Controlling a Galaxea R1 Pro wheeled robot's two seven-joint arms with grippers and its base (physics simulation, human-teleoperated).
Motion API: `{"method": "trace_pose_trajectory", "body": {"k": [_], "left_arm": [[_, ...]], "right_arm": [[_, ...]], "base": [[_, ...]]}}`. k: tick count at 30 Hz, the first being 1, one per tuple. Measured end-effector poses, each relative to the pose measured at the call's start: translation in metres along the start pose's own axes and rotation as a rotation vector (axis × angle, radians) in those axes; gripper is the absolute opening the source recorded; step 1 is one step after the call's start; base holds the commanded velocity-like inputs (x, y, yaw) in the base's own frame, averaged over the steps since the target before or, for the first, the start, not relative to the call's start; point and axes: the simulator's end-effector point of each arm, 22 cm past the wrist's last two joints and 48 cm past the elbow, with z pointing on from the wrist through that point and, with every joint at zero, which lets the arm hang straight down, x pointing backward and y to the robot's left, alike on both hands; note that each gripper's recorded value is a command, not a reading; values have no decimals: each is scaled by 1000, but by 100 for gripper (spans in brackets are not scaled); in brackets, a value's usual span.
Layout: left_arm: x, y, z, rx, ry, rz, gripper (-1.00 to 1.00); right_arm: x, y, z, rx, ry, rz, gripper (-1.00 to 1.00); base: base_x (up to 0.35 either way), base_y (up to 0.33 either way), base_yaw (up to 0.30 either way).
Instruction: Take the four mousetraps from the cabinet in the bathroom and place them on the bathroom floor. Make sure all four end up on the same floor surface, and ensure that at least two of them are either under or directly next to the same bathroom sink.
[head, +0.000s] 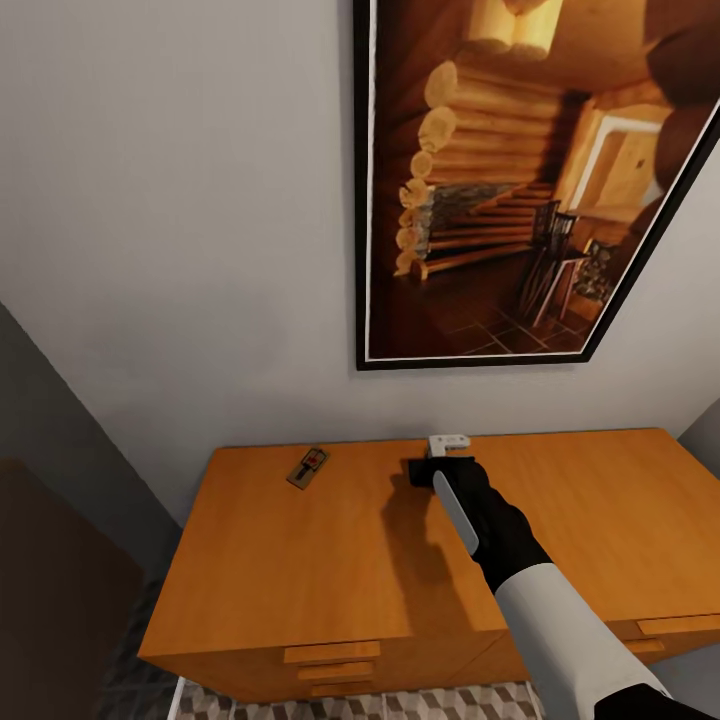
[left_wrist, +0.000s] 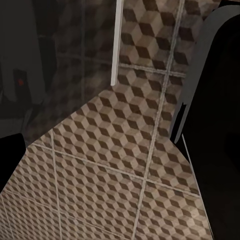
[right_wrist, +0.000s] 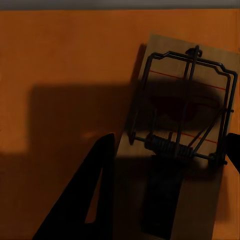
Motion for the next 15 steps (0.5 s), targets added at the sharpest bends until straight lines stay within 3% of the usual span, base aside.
{"method": "trace_pose_trajectory", "body": {"k": [15], "left_arm": [[0, 0, 0, 0, -1, 1, 100]], "right_arm": [[-25, 2, -14, -6, -54, 1, -100]], "base": [[0, 0, 0]]}}
